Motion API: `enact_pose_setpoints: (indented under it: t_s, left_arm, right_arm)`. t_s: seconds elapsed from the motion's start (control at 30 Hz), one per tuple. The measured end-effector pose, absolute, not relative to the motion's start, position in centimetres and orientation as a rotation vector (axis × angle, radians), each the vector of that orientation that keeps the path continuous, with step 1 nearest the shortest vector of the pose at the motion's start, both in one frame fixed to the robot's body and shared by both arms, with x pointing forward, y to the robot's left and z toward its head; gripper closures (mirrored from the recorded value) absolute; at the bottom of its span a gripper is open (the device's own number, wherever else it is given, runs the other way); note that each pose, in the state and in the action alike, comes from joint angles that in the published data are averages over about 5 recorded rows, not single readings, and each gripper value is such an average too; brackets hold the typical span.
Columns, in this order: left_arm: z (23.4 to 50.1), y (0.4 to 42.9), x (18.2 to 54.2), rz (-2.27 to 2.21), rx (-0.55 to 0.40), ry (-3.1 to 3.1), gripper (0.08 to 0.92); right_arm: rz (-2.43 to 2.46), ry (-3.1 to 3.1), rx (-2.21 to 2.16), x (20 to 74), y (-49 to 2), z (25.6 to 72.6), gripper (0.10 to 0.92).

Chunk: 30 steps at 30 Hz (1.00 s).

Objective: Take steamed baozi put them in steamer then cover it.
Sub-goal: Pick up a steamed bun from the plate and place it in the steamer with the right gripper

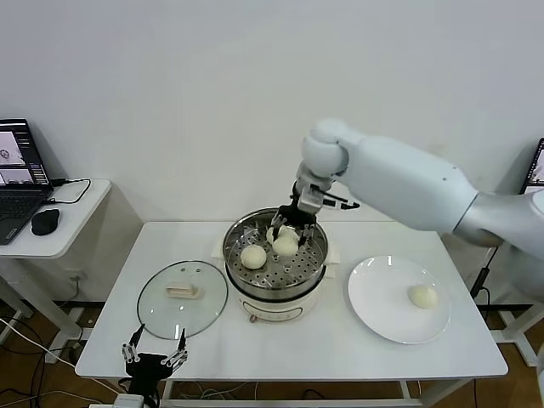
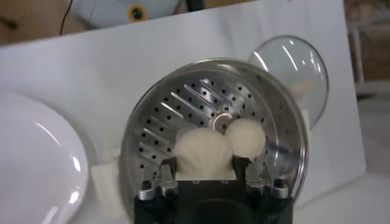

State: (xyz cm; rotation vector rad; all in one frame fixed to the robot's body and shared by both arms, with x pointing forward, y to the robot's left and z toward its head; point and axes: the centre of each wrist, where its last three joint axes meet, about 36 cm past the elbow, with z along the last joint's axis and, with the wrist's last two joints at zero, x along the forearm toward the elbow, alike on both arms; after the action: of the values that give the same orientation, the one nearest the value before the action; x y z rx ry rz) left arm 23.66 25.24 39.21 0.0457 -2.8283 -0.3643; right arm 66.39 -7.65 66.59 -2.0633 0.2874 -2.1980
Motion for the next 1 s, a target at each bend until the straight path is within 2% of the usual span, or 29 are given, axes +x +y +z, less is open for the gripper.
enact_pose_setpoints:
  t_s: [0.6, 1.0]
  left_arm:
    - [39.2, 25.1, 23.8, -0.359, 0.035, -2.829, 0.177]
    - [38.9, 25.0, 23.9, -0.357, 0.027, -2.825, 0.177]
  right_arm:
    - [-2.154, -0.018, -1.945, 63.6, -3.8, 62.0, 0.445]
    - [-2.130, -0.058, -1.945, 63.0, -2.9, 60.0, 0.444]
